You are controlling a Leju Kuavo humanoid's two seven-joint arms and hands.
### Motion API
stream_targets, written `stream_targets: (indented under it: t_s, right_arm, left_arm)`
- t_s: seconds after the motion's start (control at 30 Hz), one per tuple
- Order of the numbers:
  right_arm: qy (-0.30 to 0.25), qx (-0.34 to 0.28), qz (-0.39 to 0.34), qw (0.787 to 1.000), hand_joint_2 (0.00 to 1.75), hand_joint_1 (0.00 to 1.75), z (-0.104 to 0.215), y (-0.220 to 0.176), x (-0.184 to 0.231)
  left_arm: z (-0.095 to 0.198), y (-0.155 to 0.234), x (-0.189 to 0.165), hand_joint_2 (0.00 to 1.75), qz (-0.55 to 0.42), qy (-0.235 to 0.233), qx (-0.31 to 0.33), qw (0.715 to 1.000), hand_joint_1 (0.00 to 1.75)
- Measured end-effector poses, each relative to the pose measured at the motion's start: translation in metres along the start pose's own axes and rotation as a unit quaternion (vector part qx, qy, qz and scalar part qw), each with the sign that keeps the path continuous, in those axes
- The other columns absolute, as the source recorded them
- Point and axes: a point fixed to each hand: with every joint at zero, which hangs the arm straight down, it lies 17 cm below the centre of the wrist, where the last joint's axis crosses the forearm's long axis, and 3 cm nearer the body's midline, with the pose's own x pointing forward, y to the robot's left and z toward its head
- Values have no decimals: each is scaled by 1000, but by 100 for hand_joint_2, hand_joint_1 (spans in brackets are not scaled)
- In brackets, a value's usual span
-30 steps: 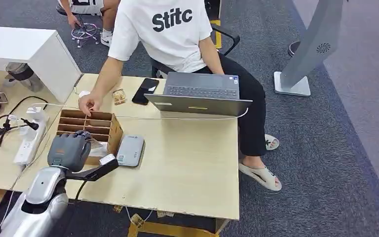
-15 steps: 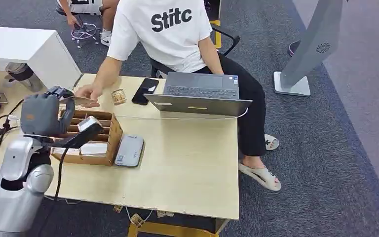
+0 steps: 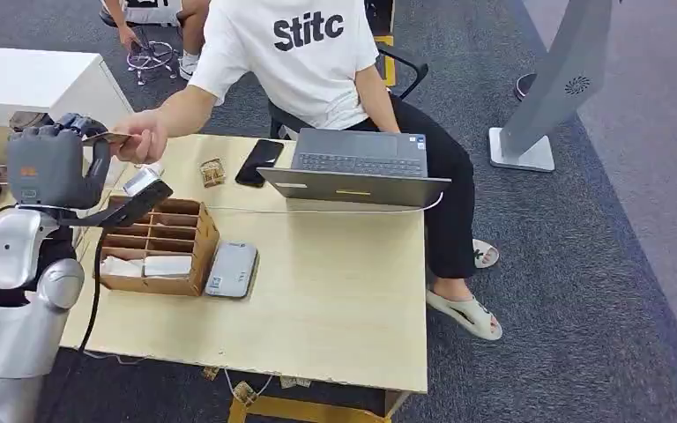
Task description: Pass the card to the sensor for recognition and then transmit it.
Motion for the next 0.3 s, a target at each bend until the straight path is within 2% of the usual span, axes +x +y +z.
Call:
stream_targets:
  t_s: [0.03, 0.07, 0.17, 0.3]
  right_arm:
    - [0, 0, 1, 1000, 175, 0, 0, 0, 0]
    - [-1, 0, 1, 1000, 175, 0, 0, 0, 0]
    - [-1, -1, 1, 1000, 175, 0, 0, 0, 1]
    - [-1, -2, 1, 1000, 175, 0, 0, -1, 1]
  left_arm:
    - [0, 0, 1, 175, -1, 0, 3, 1000, 5]
    - [0, 1, 2, 175, -2, -1, 9, 1000, 0]
    - [3, 8, 8, 175, 0, -2, 38, 999, 0]
    - [10, 5, 16, 175, 5, -8, 43, 999, 0]
